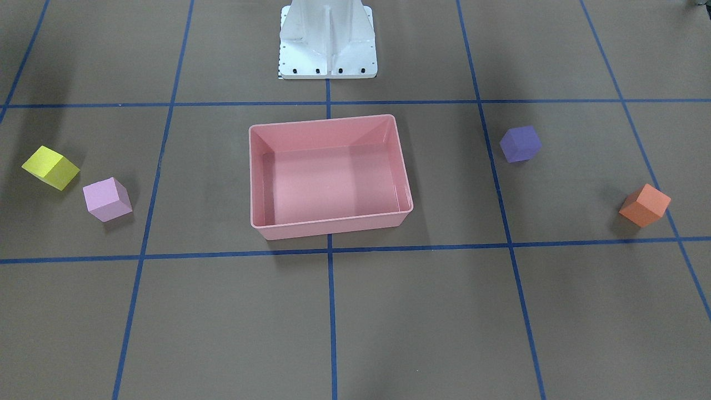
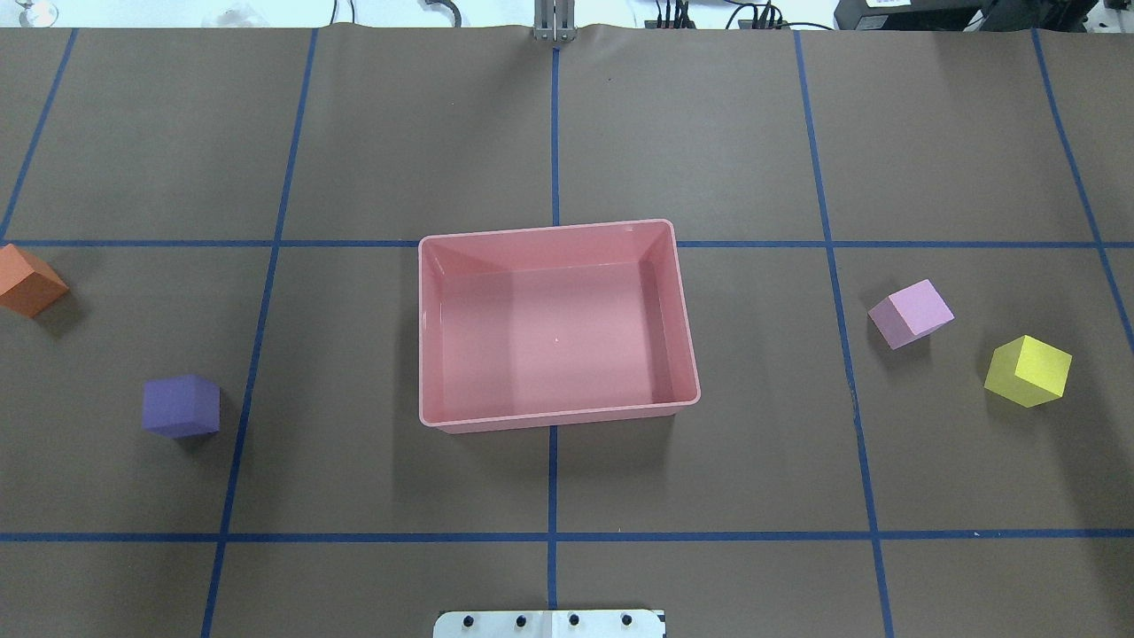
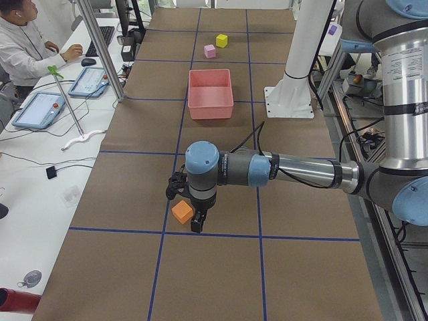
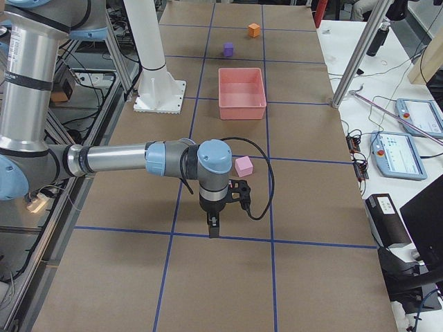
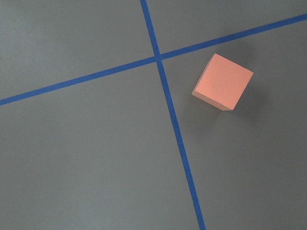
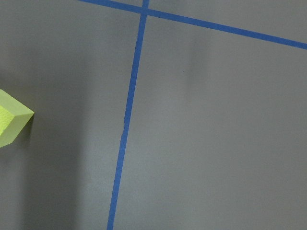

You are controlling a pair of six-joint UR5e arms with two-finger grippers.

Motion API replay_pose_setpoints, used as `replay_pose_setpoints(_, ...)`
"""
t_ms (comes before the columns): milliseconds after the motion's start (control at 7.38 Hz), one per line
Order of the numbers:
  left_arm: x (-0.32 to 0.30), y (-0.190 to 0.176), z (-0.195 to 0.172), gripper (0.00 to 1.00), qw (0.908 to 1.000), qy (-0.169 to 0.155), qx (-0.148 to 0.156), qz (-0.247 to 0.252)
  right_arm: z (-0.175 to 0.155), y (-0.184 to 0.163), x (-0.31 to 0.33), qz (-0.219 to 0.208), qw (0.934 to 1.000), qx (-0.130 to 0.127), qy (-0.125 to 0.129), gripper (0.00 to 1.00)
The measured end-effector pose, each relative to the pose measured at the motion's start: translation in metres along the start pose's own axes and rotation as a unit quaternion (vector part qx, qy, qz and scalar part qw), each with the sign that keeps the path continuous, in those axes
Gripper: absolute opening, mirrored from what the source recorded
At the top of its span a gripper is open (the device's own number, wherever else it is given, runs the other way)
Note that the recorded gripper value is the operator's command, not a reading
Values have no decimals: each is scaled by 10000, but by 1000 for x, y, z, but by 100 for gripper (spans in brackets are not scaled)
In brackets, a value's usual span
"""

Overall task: Place blocks into pink bin with both arms
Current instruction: 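Move the left gripper toward the orange cube while the right gripper approaches the lavender cube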

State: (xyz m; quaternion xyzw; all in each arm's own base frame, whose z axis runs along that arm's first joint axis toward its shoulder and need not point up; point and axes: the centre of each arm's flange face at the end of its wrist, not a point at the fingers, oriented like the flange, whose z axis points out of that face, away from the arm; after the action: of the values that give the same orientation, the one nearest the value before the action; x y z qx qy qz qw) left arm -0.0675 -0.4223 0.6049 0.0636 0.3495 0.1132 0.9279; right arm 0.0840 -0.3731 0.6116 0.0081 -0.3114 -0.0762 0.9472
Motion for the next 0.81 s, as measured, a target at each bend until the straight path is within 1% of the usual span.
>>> replay_pose_setpoints(136, 0, 0, 0, 100, 10000, 0, 2, 4, -1, -1, -1, -21, 10000, 40, -19, 100)
replay_pose_setpoints(271, 1, -1, -1, 100, 10000, 1, 10, 16, -4, -5, -3, -104, 9998, 174, -45, 100)
replay_pose_setpoints(678, 3, -6, -3, 100, 10000, -24, 36, 73, -9, -15, -8, -418, 9972, 615, -17, 100)
replay_pose_setpoints(814, 5, -16, -5, 100, 9999, -32, 81, 120, -11, -23, -16, -596, 9952, 767, -86, 100)
